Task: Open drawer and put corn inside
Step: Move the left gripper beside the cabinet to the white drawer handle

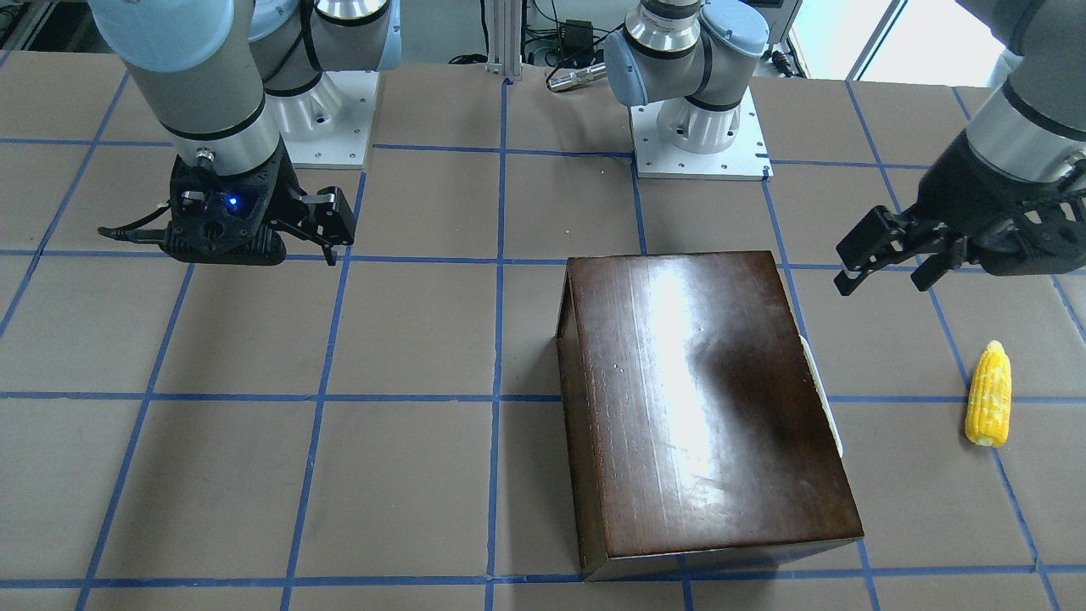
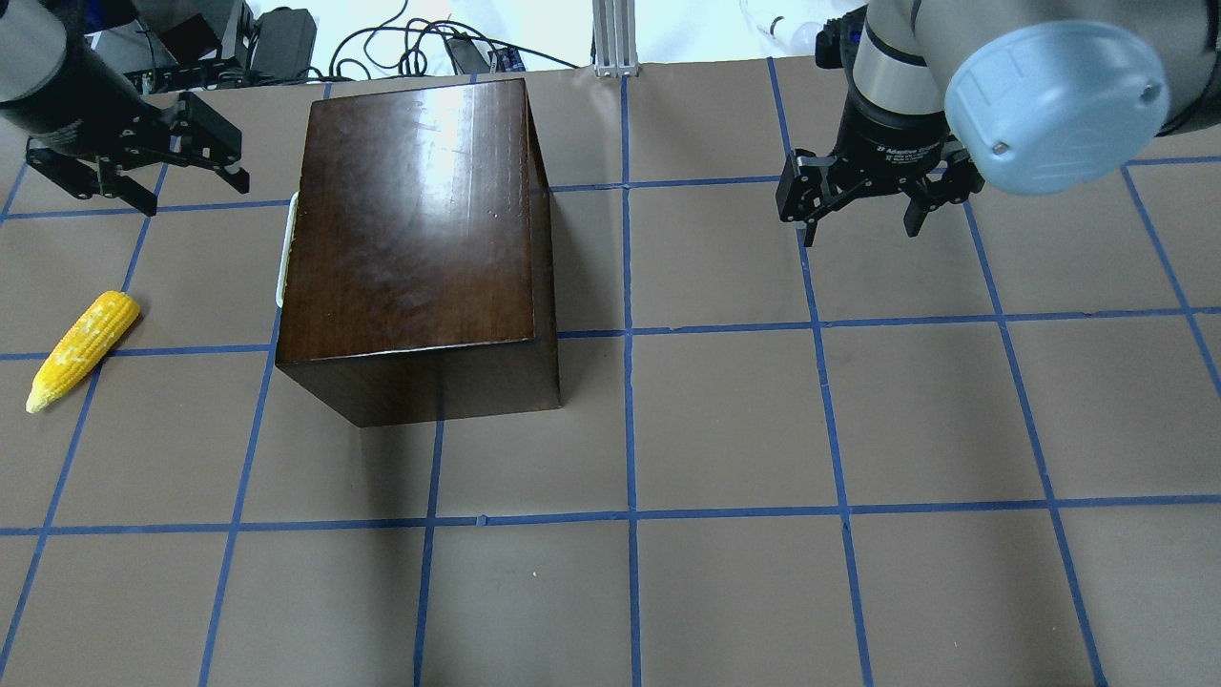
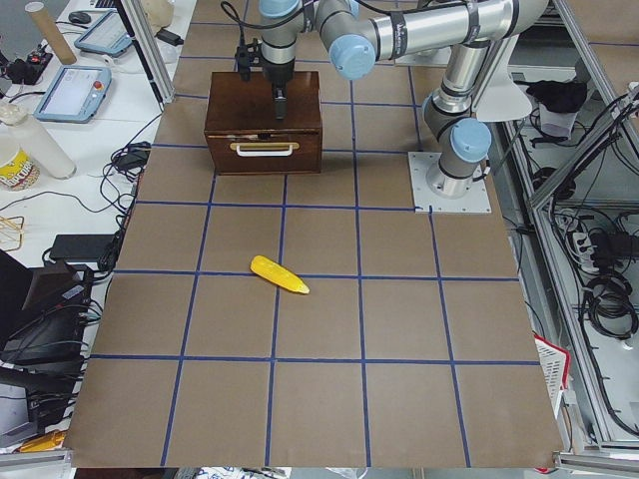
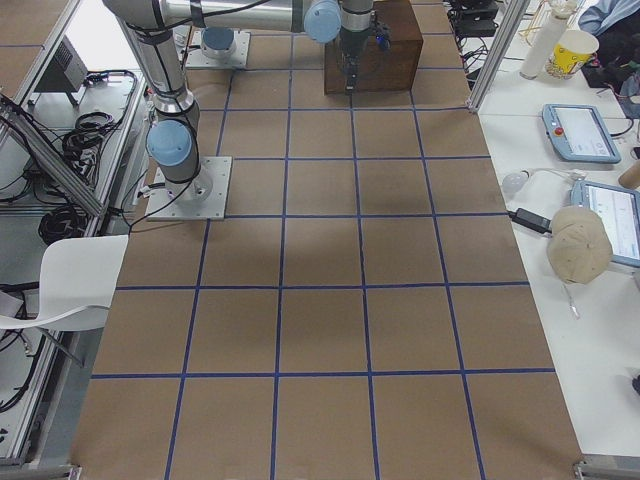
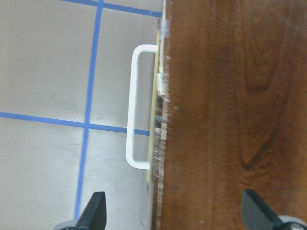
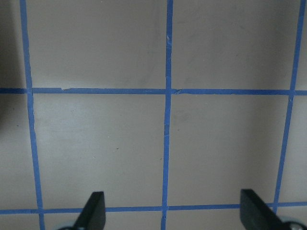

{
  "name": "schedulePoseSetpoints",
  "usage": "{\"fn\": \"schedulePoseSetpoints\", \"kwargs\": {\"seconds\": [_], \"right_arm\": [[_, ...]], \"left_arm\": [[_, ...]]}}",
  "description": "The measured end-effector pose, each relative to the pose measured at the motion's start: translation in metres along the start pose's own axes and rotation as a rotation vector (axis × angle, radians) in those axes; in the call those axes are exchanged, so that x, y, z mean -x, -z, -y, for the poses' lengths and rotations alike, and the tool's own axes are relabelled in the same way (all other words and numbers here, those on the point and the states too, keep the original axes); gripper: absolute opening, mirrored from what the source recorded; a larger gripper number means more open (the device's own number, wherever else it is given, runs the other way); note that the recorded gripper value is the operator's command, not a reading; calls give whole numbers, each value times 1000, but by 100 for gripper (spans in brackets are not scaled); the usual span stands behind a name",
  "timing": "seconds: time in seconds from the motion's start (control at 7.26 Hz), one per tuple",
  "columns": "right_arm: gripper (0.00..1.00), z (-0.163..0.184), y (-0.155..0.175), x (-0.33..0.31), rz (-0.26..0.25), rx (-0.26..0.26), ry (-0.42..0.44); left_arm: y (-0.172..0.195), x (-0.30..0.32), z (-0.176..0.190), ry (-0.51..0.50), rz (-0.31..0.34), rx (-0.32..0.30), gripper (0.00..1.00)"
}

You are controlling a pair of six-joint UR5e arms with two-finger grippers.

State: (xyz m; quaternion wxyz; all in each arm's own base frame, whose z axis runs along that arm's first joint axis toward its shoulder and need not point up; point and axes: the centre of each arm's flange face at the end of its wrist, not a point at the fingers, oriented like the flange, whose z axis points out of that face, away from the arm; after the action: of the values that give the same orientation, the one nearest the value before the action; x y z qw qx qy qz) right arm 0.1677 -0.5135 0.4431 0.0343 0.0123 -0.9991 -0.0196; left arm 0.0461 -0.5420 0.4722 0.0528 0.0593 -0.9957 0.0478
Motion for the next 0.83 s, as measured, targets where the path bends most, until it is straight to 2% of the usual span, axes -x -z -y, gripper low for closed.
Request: {"fn": "schedulePoseSetpoints", "kwargs": {"seconds": [0.41,0.83], "right_arm": [[100,0,0,0,0,1,0],[100,0,0,0,0,-1,0]], "left_arm": [[-41,80,22,-108,-107,23,100],[-98,99,43,-142,-246,30,100]]}}
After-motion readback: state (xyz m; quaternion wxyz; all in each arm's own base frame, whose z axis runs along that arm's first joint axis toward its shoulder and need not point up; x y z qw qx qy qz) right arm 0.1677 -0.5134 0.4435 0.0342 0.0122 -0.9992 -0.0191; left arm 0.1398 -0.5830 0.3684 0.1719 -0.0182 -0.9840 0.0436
